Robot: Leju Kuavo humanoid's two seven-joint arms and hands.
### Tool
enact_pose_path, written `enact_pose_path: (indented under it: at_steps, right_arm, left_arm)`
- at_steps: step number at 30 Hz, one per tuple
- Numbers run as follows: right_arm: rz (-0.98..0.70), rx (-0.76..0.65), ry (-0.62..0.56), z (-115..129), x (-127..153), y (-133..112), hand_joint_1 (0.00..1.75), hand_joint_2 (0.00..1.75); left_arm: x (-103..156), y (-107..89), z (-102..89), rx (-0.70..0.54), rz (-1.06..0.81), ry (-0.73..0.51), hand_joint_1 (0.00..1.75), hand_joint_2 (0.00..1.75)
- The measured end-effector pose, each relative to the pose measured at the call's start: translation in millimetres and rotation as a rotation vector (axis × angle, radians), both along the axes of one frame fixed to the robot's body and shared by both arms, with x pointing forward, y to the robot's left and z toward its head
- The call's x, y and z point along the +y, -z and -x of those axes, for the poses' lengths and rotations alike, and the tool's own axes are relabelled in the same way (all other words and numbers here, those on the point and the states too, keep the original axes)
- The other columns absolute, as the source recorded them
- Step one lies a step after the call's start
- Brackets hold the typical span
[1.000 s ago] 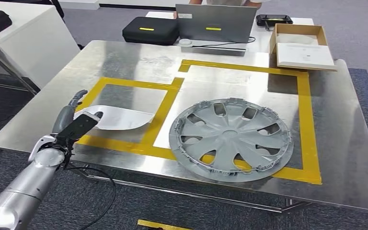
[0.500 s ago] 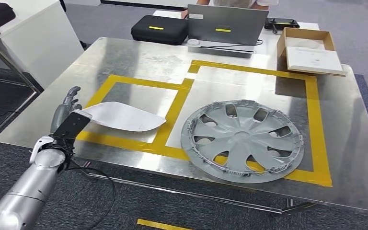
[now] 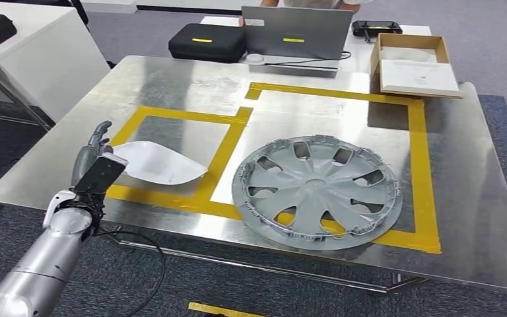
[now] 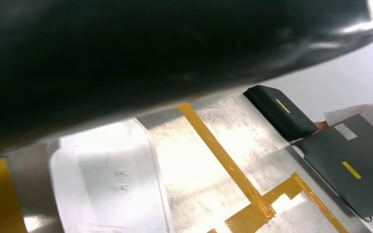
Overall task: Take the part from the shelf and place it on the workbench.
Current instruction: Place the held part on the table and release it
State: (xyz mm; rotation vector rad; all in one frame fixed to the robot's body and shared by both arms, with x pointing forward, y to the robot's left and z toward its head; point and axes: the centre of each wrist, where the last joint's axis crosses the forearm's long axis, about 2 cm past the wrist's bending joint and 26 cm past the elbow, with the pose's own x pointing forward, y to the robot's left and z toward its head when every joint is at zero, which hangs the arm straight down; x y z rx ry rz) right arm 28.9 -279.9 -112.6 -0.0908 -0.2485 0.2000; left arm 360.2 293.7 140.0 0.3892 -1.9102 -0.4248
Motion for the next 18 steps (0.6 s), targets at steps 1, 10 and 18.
enact_pose_path:
  at_steps: [1,10,18]
  right_arm:
    - [0.0,0.0,0.0,0.1,0.0,0.0,0.0,1.75]
    - [-0.002,-0.001,0.0,-0.6,0.3,-0.1,0.0,1.75]
    - [0.0,0.001,0.0,0.2,0.2,0.0,0.0,1.75]
  left_arm:
    - [0.0,0.6,0.5,0.002,0.0,0.0,0.0,0.0]
    - [-0.1,-1.0,-0.4,-0.003,0.002,0.0,0.0,0.0]
    - [-1.6,-0.8,0.2,-0.005,0.005,0.002,0.0,0.0]
